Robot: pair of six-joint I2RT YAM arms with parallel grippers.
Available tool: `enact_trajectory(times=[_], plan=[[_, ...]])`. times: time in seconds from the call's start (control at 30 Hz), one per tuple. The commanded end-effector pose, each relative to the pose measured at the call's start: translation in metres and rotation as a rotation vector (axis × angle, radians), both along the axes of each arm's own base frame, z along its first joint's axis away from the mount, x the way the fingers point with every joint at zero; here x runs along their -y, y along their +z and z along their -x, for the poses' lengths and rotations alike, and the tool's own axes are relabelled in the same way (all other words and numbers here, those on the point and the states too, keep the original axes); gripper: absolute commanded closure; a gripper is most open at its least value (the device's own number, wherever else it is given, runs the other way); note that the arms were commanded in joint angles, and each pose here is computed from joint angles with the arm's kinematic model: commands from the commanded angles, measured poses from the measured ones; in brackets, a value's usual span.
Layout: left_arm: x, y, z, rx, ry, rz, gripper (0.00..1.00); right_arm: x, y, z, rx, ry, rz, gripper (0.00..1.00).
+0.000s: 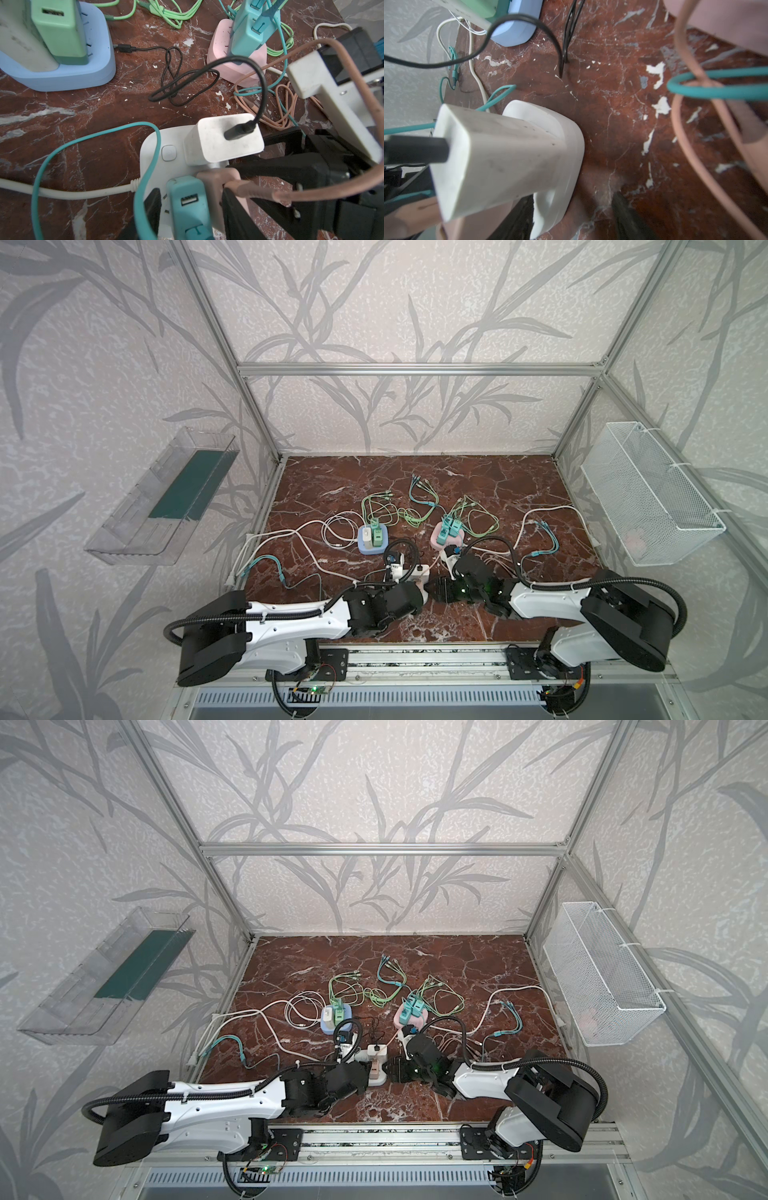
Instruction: Pull the plug off the socket
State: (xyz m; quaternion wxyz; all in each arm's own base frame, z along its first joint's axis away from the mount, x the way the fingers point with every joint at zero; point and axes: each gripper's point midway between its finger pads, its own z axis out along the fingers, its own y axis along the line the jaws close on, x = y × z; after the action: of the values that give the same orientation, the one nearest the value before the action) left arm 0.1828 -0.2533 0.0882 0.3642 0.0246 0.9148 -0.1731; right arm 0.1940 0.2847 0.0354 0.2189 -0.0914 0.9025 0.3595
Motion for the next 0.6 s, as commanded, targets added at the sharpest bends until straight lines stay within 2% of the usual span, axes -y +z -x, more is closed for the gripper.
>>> enact_trajectory(times=[0.0,0.27,0.57], plan=[[0.005,-0.005,0.001,-0.028,-0.023,-0.025,0.56,-0.01,0.008,-0.003,0.005,0.008,-0.031,0.4],[0.01,-0.004,-0.005,-0.031,-0.013,-0.028,0.67,-0.011,0.004,-0.006,-0.003,-0.003,-0.023,0.4],[0.018,0.001,-0.02,-0.019,-0.002,-0.01,0.71,-0.007,-0.001,-0.015,-0.013,-0.008,-0.002,0.4]])
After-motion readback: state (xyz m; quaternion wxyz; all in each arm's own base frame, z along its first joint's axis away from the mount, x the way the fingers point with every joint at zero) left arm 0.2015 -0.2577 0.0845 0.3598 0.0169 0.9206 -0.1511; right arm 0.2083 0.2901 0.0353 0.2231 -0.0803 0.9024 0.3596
